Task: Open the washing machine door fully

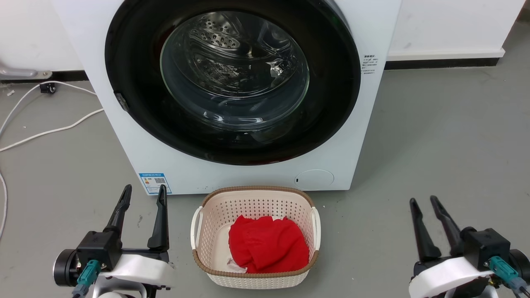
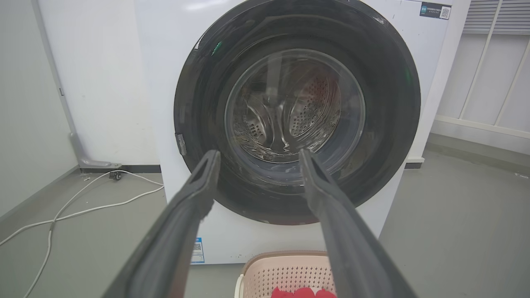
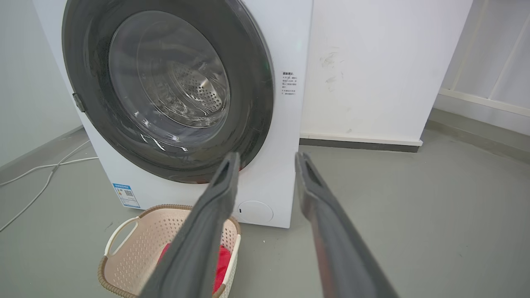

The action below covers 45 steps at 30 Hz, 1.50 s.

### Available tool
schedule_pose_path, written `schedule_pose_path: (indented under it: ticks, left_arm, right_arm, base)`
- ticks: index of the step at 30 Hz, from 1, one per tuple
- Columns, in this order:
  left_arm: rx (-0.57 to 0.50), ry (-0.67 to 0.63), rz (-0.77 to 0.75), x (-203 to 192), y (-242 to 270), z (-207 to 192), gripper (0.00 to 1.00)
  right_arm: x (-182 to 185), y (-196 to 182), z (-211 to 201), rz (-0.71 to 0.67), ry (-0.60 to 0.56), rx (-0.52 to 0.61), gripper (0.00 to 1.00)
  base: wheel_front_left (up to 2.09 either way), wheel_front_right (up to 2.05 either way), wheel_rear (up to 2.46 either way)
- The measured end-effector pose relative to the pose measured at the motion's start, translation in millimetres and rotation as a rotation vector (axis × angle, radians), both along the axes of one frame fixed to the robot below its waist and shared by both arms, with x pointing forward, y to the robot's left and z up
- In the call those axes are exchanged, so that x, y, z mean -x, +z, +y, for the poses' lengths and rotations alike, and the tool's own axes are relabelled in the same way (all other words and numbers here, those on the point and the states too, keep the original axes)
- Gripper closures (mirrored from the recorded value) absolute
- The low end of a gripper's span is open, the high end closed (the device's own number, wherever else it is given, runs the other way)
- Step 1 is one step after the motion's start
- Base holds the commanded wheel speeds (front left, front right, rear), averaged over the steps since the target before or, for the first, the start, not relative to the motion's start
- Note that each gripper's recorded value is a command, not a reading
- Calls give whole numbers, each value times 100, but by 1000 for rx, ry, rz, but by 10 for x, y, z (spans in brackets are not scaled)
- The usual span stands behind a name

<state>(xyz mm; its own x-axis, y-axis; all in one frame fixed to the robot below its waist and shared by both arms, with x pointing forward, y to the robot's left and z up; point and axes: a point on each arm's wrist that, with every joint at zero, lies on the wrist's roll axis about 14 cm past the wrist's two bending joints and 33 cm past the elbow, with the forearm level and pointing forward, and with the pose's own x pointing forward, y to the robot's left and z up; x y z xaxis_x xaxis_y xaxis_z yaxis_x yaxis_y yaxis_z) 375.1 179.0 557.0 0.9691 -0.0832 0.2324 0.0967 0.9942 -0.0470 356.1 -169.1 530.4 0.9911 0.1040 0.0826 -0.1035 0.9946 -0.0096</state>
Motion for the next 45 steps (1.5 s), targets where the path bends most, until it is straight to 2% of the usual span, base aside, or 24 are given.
schedule_pose_path:
  ticks: [4, 8, 10, 11, 15, 19, 22, 29, 33, 40, 45]
  left_arm:
    - [0, 0, 0, 0, 0, 1, 0]
    - [3, 1, 1, -3, -2, 4, 0]
    - [7, 5, 2, -5, -6, 18, 0]
    - [8, 8, 3, -4, -10, 25, 0]
    - [11, 12, 3, -4, -11, 37, 0]
    - [15, 19, 6, -10, -21, 58, 0]
    - [17, 26, 5, -17, -18, 79, 0]
    - [16, 33, 10, -53, -39, 110, 0]
    - [15, 31, 12, -138, -45, 112, 0]
    - [16, 25, 9, -321, -49, 109, 0]
    - [13, 20, 8, -453, -64, 113, 0]
  right_arm:
    - [2, -25, 2, 8, 1, -27, 100]
    - [0, -18, 6, 2, 2, -121, 100]
    - [-18, 23, -19, -20, -6, -312, 100]
    - [-22, -15, -9, -20, -15, -632, 100]
    - [-123, 91, 18, -48, -13, -1106, 100]
    - [-240, 194, -84, -84, -30, -1426, 100]
    - [-383, 403, -221, -154, -19, -1564, 100]
    - [-709, 767, -366, -214, 50, -1623, 100]
    - [-1075, 950, -382, -172, 106, -1584, 100]
    - [-1776, 1251, -238, -36, 188, -1411, 100]
    - [-2214, 1456, -122, 66, 224, -1221, 100]
  base:
    - [0, 0, 0]
    - [0, 0, 0]
    - [0, 0, 0]
    - [0, 0, 0]
    - [0, 0, 0]
    - [0, 0, 0]
    - [0, 0, 0]
    - [0, 0, 0]
    - [0, 0, 0]
    - [0, 0, 0]
    - [0, 0, 0]
